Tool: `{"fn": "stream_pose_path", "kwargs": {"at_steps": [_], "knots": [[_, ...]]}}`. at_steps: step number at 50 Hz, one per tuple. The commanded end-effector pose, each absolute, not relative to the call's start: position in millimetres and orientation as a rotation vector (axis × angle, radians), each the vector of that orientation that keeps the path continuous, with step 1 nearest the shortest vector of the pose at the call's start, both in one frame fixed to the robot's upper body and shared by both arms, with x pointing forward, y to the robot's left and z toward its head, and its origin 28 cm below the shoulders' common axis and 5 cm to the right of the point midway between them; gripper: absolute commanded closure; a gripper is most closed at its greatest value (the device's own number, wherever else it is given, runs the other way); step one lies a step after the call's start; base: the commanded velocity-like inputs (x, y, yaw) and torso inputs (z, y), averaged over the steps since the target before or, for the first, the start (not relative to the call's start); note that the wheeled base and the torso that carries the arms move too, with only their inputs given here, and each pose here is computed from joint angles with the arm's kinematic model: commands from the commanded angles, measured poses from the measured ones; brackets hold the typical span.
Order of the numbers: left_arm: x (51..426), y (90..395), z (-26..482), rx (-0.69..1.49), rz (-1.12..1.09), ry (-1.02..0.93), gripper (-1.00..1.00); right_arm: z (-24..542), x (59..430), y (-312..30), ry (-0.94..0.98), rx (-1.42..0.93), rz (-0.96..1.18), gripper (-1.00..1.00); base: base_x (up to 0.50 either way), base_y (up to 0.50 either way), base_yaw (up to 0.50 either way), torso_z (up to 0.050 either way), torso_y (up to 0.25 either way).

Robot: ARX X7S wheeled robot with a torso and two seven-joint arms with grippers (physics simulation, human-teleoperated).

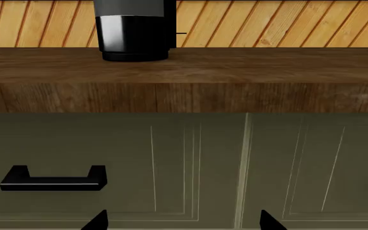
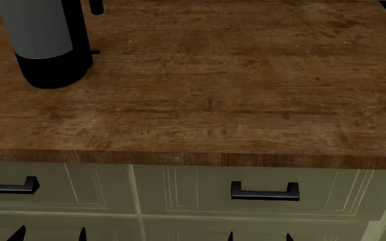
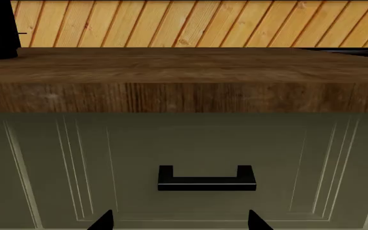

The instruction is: Press the button to open the lid of the electric kettle.

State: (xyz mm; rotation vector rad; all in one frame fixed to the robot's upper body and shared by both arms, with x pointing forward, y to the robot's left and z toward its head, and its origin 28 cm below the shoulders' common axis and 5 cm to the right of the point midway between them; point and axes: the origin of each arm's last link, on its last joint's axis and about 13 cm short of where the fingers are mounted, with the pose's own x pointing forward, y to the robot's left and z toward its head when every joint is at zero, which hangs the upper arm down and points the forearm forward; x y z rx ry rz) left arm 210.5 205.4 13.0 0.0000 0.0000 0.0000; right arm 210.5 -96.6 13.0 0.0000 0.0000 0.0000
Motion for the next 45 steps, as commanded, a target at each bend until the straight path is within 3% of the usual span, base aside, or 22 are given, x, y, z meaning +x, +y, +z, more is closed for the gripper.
{"fn": "stream_pose_path", "kwargs": {"at_steps": [1,25,45], "knots": [[210,205,13,0.0,0.0,0.0,-1.0,13,211,-96,0.0,-0.009,0.0,-1.0,0.0,0.0,0.0,0.0,0.0],[209,205,21,0.015,-0.028,-0.051,-1.0,12,211,-98,0.005,0.002,-0.006,-1.0,0.0,0.0,0.0,0.001,0.0],[209,206,20,0.022,-0.041,-0.062,-1.0,12,210,-98,0.015,-0.004,-0.002,-1.0,0.0,0.0,0.0,0.049,0.0]]}}
